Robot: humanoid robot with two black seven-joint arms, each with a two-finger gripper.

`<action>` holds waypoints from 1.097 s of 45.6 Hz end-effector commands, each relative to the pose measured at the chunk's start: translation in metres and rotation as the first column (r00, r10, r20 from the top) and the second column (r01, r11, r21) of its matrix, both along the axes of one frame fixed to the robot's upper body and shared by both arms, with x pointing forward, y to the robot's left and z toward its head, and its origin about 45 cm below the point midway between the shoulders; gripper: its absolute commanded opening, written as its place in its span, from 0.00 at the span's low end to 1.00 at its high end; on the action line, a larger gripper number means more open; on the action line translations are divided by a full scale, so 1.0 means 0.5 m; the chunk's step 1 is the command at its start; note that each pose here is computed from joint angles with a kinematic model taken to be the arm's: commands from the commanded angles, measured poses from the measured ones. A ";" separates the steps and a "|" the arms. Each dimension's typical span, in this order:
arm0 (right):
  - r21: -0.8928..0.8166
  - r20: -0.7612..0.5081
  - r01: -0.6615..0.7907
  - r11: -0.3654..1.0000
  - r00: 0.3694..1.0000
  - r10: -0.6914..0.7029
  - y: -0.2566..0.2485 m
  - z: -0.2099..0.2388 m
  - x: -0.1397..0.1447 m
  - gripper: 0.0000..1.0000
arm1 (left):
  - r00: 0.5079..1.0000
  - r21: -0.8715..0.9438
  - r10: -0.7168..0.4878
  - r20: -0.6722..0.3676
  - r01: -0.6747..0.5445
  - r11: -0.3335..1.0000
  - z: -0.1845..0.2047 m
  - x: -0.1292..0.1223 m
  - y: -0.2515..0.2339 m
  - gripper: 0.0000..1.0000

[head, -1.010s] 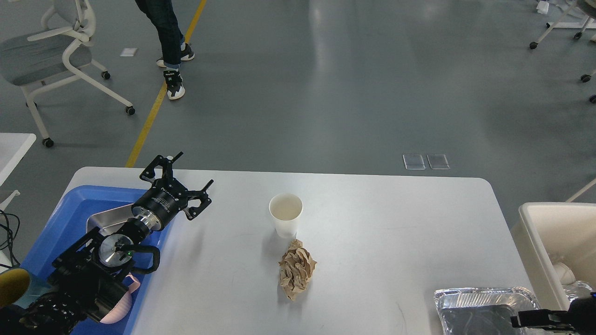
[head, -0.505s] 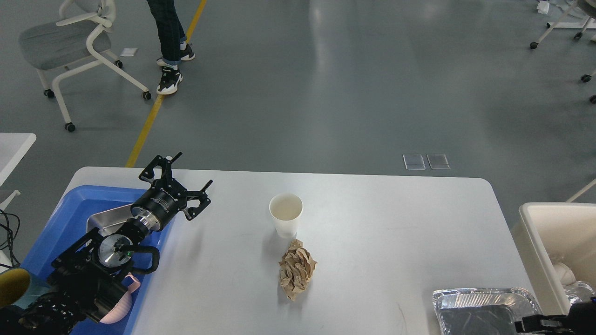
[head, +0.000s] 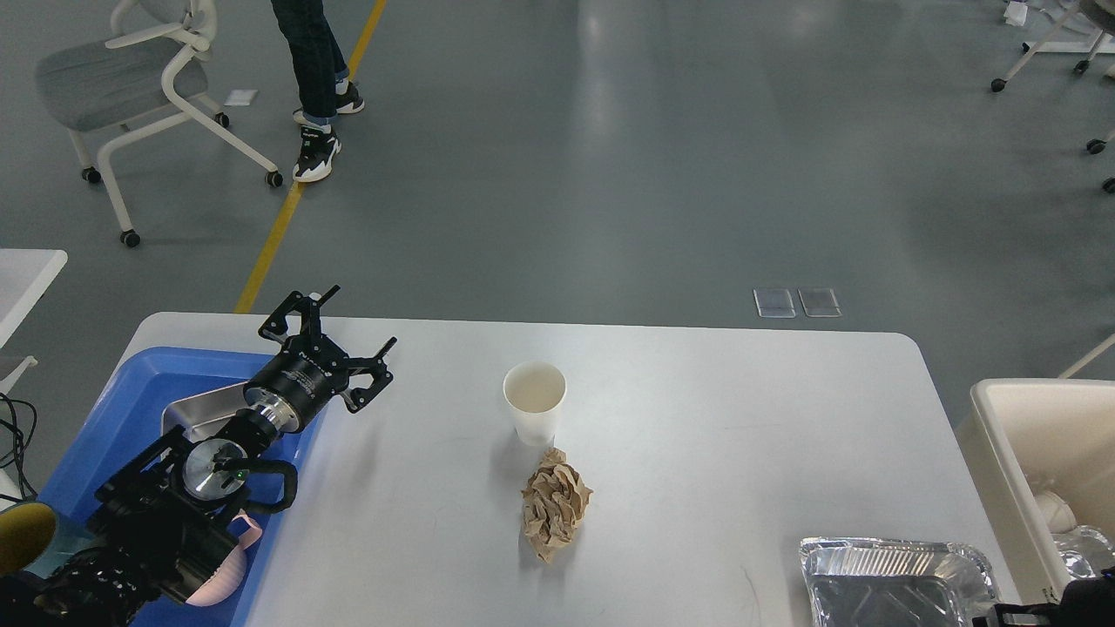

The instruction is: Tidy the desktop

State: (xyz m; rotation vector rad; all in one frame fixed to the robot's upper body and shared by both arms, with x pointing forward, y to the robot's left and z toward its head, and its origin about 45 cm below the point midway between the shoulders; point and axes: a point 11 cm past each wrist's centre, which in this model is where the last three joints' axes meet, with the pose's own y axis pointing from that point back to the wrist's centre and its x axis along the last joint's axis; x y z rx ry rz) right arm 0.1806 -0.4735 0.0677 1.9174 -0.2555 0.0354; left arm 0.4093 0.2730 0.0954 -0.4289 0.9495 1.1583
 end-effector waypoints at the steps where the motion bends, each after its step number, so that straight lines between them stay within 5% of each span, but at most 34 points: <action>1: 0.001 0.001 0.004 1.000 1.000 -0.004 -0.001 0.001 0.000 0.00 | 1.000 0.000 0.001 -0.001 -0.001 1.000 0.000 0.000 0.000 0.97; 29: 0.137 0.134 0.047 0.989 0.989 -0.065 0.003 0.165 0.162 0.00 | 1.000 -0.003 -0.005 0.009 0.005 1.000 0.013 0.013 -0.012 0.97; 50: 0.215 0.138 -0.102 0.971 0.988 0.073 0.160 0.198 0.287 0.00 | 0.998 0.113 -0.017 -0.054 0.023 0.993 -0.006 0.010 0.001 0.97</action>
